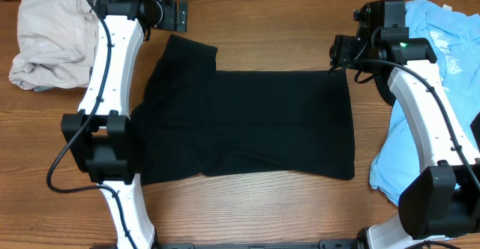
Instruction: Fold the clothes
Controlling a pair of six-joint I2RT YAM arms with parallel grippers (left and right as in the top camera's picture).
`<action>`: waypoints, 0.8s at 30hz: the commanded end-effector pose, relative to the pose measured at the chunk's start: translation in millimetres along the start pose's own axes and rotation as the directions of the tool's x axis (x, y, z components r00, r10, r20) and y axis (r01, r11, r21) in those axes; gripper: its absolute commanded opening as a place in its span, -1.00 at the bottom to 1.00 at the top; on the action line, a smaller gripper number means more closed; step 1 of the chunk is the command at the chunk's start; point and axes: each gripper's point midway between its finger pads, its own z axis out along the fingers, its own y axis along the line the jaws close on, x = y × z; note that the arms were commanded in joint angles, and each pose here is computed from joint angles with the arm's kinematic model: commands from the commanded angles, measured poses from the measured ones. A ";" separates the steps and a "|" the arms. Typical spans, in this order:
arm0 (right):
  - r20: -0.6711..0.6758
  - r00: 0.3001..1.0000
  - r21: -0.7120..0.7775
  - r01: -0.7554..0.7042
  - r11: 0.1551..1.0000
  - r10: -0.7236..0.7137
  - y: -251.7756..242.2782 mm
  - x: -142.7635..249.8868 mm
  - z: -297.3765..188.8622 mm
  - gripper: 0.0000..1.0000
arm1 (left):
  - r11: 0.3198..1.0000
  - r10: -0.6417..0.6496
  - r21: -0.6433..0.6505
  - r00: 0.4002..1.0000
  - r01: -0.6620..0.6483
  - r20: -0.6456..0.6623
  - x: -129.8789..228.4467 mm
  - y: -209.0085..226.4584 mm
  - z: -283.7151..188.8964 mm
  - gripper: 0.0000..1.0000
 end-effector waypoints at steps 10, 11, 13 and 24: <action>-0.049 0.999 0.023 0.011 1.000 -0.010 -6.6 6.8 21.4 0.33 | 0.989 0.041 -0.135 0.988 -0.062 -0.150 55.1 43.5 103.5 0.87; -0.049 0.999 0.023 0.012 1.000 -0.010 -6.6 6.7 21.4 0.33 | 0.989 0.050 -0.133 0.987 -0.071 -0.153 57.0 43.7 108.0 0.87; -0.049 0.999 0.022 0.012 1.000 -0.010 -6.5 6.6 21.4 0.33 | 0.989 0.057 -0.125 0.988 -0.076 -0.145 56.7 41.4 113.5 0.86; -0.077 0.997 0.068 0.012 0.998 -0.007 -15.0 14.1 20.7 0.33 | 0.995 0.062 -0.062 0.979 -0.075 -0.192 87.2 29.3 157.0 0.70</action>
